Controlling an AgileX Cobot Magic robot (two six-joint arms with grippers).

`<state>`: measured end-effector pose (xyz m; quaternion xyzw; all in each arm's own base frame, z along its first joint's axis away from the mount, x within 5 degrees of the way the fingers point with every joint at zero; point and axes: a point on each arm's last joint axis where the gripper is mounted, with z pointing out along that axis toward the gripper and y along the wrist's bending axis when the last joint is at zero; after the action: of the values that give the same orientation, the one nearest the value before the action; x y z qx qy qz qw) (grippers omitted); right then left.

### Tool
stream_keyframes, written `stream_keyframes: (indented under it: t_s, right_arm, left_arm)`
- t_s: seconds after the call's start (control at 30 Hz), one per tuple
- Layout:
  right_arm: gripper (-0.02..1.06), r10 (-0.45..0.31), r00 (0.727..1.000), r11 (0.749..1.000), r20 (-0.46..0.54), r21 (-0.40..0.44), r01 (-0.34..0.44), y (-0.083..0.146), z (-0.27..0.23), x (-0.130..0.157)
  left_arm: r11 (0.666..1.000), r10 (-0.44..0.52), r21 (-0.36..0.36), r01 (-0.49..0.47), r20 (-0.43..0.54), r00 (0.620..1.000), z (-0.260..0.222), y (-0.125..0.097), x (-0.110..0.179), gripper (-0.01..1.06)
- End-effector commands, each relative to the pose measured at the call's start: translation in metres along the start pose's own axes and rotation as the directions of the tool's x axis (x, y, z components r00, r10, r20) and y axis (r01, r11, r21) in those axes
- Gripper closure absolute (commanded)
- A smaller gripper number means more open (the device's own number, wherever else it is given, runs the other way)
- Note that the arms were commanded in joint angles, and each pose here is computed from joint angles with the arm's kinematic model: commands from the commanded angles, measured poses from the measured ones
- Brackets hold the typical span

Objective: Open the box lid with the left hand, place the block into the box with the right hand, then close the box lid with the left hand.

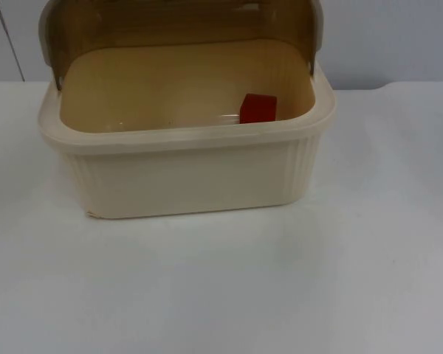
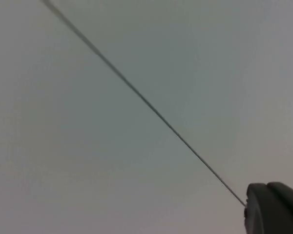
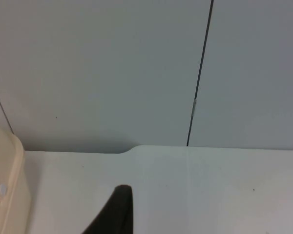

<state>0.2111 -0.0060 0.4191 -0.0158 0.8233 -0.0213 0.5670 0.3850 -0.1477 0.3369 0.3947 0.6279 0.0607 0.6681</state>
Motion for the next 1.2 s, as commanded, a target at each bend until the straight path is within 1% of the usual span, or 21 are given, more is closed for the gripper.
stream_keyframes:
  t_s: [0.0, 0.07, 0.13, 0.2, 0.27, 0.33, 0.43, 0.6, 0.67, 0.7, 0.73, 0.8, 0.83, 0.9, 0.93, 1.0, 1.03, 1.07, 1.1, 1.13, 1.17]
  right_arm:
    - [-0.01, -0.011, 1.0, 1.0, -0.001, 0.002, 0.011, 0.0, 0.0, 0.001]
    - [-0.01, -0.011, 1.0, 1.0, -0.001, 0.002, 0.011, 0.0, 0.0, 0.001]
    - [-0.01, -0.011, 1.0, 1.0, -0.001, 0.002, 0.011, 0.0, 0.0, 0.001]
    - [-0.01, -0.012, 1.0, 1.0, -0.001, 0.003, 0.012, 0.0, 0.0, 0.001]
    - [-0.01, -0.012, 1.0, 1.0, -0.001, 0.003, 0.012, 0.0, 0.0, 0.001]
    - [-0.01, -0.012, 1.0, 1.0, -0.001, 0.003, 0.012, 0.0, 0.0, 0.001]
    - [-0.01, -0.027, 1.0, 1.0, -0.002, 0.012, 0.027, -0.001, 0.0, 0.001]
    - [-0.01, -0.034, 0.999, 0.999, 0.006, 0.017, 0.034, -0.001, 0.0, 0.001]
    - [-0.01, -0.034, 0.999, 0.999, 0.012, 0.017, 0.034, -0.001, 0.0, 0.0]
    - [-0.01, -0.034, 0.999, 0.999, 0.017, 0.018, 0.034, -0.001, 0.0, 0.0]
    - [-0.01, -0.034, 0.999, 0.999, 0.017, 0.018, 0.034, -0.001, 0.0, 0.0]
    - [-0.01, -0.034, 0.999, 0.999, 0.017, 0.018, 0.034, -0.001, 0.0, 0.0]
    - [-0.01, -0.034, 0.999, 0.999, 0.017, 0.018, 0.034, -0.001, 0.0, 0.0]
    - [-0.01, -0.034, 0.999, 0.999, 0.015, 0.017, 0.034, -0.001, 0.0, 0.0]
    - [-0.01, -0.034, 0.999, 0.999, 0.015, 0.017, 0.034, -0.001, 0.0, 0.0]
    - [-0.01, -0.034, 0.999, 0.999, 0.015, 0.017, 0.034, -0.001, 0.0, 0.0]
    - [-0.01, -0.034, 0.999, 0.999, 0.015, 0.017, 0.034, -0.001, 0.0, 0.0]
    - [-0.01, -0.031, 0.999, 0.999, 0.017, 0.018, 0.031, -0.001, 0.0, 0.0]
    - [-0.01, -0.031, 0.999, 0.999, 0.017, 0.018, 0.031, -0.001, 0.0, 0.0]
    - [-0.01, -0.031, 0.999, 0.999, 0.017, 0.018, 0.031, -0.001, 0.0, 0.0]
    - [-0.01, -0.031, 0.999, 0.999, 0.013, 0.017, 0.031, -0.001, 0.0, 0.0]
  left_arm:
    - [0.997, -0.068, -0.017, 0.069, 0.019, 0.997, 0.0, 0.003, -0.003, 1.05]
    - [0.997, -0.069, -0.022, 0.07, 0.019, 0.997, 0.0, 0.005, -0.001, 1.05]
    - [0.992, -0.119, -0.03, 0.119, 0.03, 0.993, 0.0, 0.006, -0.002, 1.05]
    - [0.972, -0.228, -0.049, 0.23, 0.054, 0.972, 0.0, 0.009, -0.003, 1.05]
    - [0.96, -0.271, -0.064, 0.274, 0.045, 0.962, 0.0, 0.011, -0.001, 1.05]
    - [0.968, -0.244, -0.058, 0.245, 0.019, 0.97, 0.0, 0.01, 0.001, 1.05]
    - [0.988, -0.153, -0.031, 0.15, -0.139, 0.978, 0.005, 0.006, 0.011, 1.05]
    - [0.994, -0.113, -0.017, 0.112, -0.137, 0.984, 0.005, 0.006, 0.01, 1.05]
    - [0.986, -0.167, -0.012, 0.167, -0.125, 0.978, 0.005, 0.003, 0.007, 1.05]
    - [0.972, -0.233, -0.015, 0.233, -0.119, 0.965, 0.006, 0.002, 0.007, 1.05]
    - [0.972, -0.233, -0.015, 0.233, -0.119, 0.965, 0.006, 0.002, 0.007, 1.05]
    - [0.922, -0.385, -0.01, 0.386, -0.089, 0.919, 0.006, 0.001, 0.004, 1.05]
    - [0.898, -0.438, 0.008, 0.44, -0.077, 0.896, 0.006, 0.0, 0.003, 1.05]
    - [0.872, -0.47, 0.118, 0.475, -0.065, 0.88, 0.006, -0.009, -0.003, 1.05]
    - [0.872, -0.47, 0.118, 0.475, -0.065, 0.88, 0.006, -0.009, -0.003, 1.05]
    - [0.833, -0.471, 0.276, 0.48, -0.1, 0.876, 0.006, -0.015, -0.006, 1.05]
    - [0.821, -0.452, 0.318, 0.475, -0.146, 0.88, 0.008, -0.015, -0.004, 1.05]
    - [0.809, -0.477, 0.304, 0.503, -0.159, 0.864, 0.012, -0.013, 0.0, 1.05]
    - [0.809, -0.477, 0.304, 0.503, -0.159, 0.864, 0.012, -0.013, 0.0, 1.05]
    - [0.831, -0.463, 0.269, 0.487, -0.152, 0.873, 0.014, -0.008, 0.002, 1.05]
    - [0.89, -0.396, 0.185, 0.418, -0.141, 0.907, 0.015, 0.001, 0.008, 1.05]
